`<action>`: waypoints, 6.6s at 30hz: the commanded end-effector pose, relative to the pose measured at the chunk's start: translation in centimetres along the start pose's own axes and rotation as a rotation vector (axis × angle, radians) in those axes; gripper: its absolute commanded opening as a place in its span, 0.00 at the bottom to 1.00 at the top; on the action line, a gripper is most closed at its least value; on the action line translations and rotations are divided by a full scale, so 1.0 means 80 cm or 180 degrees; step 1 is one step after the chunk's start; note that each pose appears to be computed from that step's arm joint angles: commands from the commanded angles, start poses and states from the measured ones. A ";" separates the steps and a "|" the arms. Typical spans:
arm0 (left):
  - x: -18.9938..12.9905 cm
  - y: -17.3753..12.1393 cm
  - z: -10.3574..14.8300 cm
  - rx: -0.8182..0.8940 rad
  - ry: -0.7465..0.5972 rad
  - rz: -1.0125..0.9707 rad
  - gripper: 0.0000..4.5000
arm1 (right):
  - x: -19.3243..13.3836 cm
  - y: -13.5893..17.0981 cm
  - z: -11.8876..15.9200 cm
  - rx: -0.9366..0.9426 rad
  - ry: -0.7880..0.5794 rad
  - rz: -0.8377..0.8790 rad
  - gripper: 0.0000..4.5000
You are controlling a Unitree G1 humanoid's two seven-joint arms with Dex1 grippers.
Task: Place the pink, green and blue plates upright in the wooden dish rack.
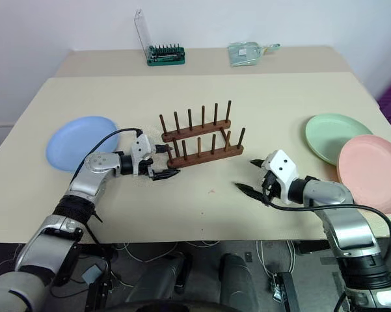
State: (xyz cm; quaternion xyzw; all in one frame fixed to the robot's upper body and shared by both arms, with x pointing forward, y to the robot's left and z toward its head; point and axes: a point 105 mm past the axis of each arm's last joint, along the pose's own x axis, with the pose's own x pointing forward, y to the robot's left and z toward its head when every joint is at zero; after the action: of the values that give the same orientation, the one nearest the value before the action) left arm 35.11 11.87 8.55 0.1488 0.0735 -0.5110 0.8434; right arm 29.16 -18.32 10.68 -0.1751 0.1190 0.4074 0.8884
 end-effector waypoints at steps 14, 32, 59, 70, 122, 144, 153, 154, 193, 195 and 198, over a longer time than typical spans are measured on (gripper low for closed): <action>-0.022 -0.053 0.000 -0.0342 0.0311 0.0489 0.15 | 0.060 -0.003 0.016 -0.0232 -0.0049 -0.0158 0.07; 0.035 -0.011 -0.001 -0.0178 0.0292 0.0829 0.15 | 0.090 -0.037 0.016 -0.0196 0.0017 -0.0739 0.07; 0.024 -0.001 0.025 -0.0229 -0.0153 0.0991 0.15 | 0.072 -0.059 0.036 -0.0239 -0.0235 -0.0752 0.07; -0.018 -0.050 0.058 -0.0165 -0.0441 0.0392 0.66 | -0.053 -0.124 0.063 -0.0566 0.0127 -0.1168 1.00; 0.044 -0.071 0.112 0.0098 -0.1049 -0.0136 0.89 | -0.054 -0.065 0.232 0.0202 -0.1747 -0.0629 0.01; -0.012 -0.064 0.114 -0.0039 -0.1131 0.0509 0.89 | 0.032 -0.111 0.254 0.2741 -0.2365 0.0047 0.01; -0.013 -0.066 0.114 -0.0028 -0.1105 0.0494 0.89 | 0.027 -0.124 0.260 0.3208 -0.2565 0.0147 0.31; -0.012 -0.066 0.114 -0.0027 -0.1103 0.0489 0.89 | 0.025 -0.125 0.260 0.3201 -0.2569 0.0121 0.41; 0.013 -0.103 0.113 0.0026 -0.1042 0.0049 0.89 | -0.051 -0.211 -0.020 -0.0573 0.1311 -0.1997 0.01; 0.013 -0.102 0.113 0.0024 -0.1041 0.0050 0.89 | -0.051 -0.217 0.001 -0.0763 0.1142 -0.2100 0.01; 0.013 -0.101 0.113 0.0024 -0.1040 0.0053 0.89 | -0.052 -0.227 0.051 -0.1044 0.0692 -0.2359 0.01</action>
State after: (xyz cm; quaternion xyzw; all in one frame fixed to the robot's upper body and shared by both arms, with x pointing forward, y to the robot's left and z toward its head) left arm 28.57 4.65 14.28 0.0622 -0.0445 -0.5189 0.8514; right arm 39.68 -31.63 14.33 -0.3719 0.1762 0.0765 0.9082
